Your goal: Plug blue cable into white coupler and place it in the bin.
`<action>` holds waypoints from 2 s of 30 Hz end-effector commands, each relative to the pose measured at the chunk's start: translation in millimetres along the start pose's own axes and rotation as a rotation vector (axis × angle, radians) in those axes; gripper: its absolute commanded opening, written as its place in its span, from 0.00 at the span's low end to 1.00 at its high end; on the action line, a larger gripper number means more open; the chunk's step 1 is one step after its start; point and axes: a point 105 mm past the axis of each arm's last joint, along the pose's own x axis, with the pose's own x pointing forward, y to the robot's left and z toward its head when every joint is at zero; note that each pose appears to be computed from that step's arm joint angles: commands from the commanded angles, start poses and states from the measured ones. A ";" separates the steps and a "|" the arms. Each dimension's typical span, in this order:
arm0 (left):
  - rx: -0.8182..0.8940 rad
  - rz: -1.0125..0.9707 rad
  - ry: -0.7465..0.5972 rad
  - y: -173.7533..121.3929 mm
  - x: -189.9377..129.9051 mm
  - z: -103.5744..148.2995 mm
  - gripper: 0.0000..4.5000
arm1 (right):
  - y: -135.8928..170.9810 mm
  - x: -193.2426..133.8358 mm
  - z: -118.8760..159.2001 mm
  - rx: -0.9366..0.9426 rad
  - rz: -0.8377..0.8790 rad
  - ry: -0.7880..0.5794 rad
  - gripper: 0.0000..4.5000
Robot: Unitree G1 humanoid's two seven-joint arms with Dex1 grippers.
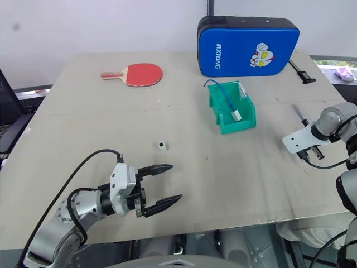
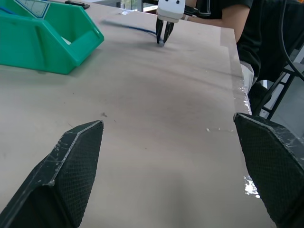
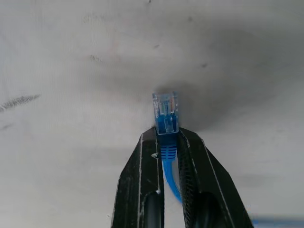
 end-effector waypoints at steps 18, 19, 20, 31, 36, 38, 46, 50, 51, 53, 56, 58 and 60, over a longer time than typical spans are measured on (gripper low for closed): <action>0.110 -0.048 0.131 40.6 41.1 -14.4 1.00 | -21.6 8.3 203.0 0.205 -0.060 -0.503 0.37; 0.109 -0.053 0.135 42.3 47.7 -14.8 1.00 | -20.1 -1.2 198.8 0.250 -0.085 -0.545 0.43; 0.113 -0.070 0.131 42.8 54.1 -13.5 1.00 | -18.7 -12.6 196.4 0.300 -0.118 -0.609 0.48; 0.172 -0.112 0.165 59.0 106.0 -2.2 1.00 | 55.6 -65.6 159.6 0.675 -0.438 -0.792 0.66; 0.200 -0.138 0.216 64.1 129.9 1.6 1.00 | 92.0 -64.1 146.4 0.833 -0.519 -0.757 0.66; 0.219 -0.143 0.249 68.7 141.0 3.3 1.00 | 104.1 -65.5 146.9 0.882 -0.532 -0.768 0.78; 0.274 -0.229 0.339 70.2 154.3 -5.1 1.00 | 110.0 -72.5 154.7 0.882 -0.624 -0.756 0.99; 0.290 -0.265 0.399 70.8 150.1 -15.6 0.60 | 111.1 -74.4 158.6 0.880 -0.646 -0.748 1.00; 0.292 -0.267 0.405 71.3 149.7 -17.1 0.52 | 111.1 -74.4 159.3 0.882 -0.648 -0.748 1.00; 0.291 -0.272 0.404 71.2 150.0 -18.6 0.30 | 110.2 -74.4 158.8 0.893 -0.664 -0.746 1.00; 0.300 -0.283 0.394 70.1 150.7 -19.8 0.01 | 109.6 -71.4 157.9 0.919 -0.668 -0.743 1.00; 0.303 -0.291 0.367 69.5 149.3 -17.1 0.01 | 107.6 -68.0 159.0 0.955 -0.671 -0.759 1.00; 0.294 -0.320 0.310 66.1 146.4 -9.7 0.01 | 105.9 -64.9 164.3 1.011 -0.660 -0.804 1.00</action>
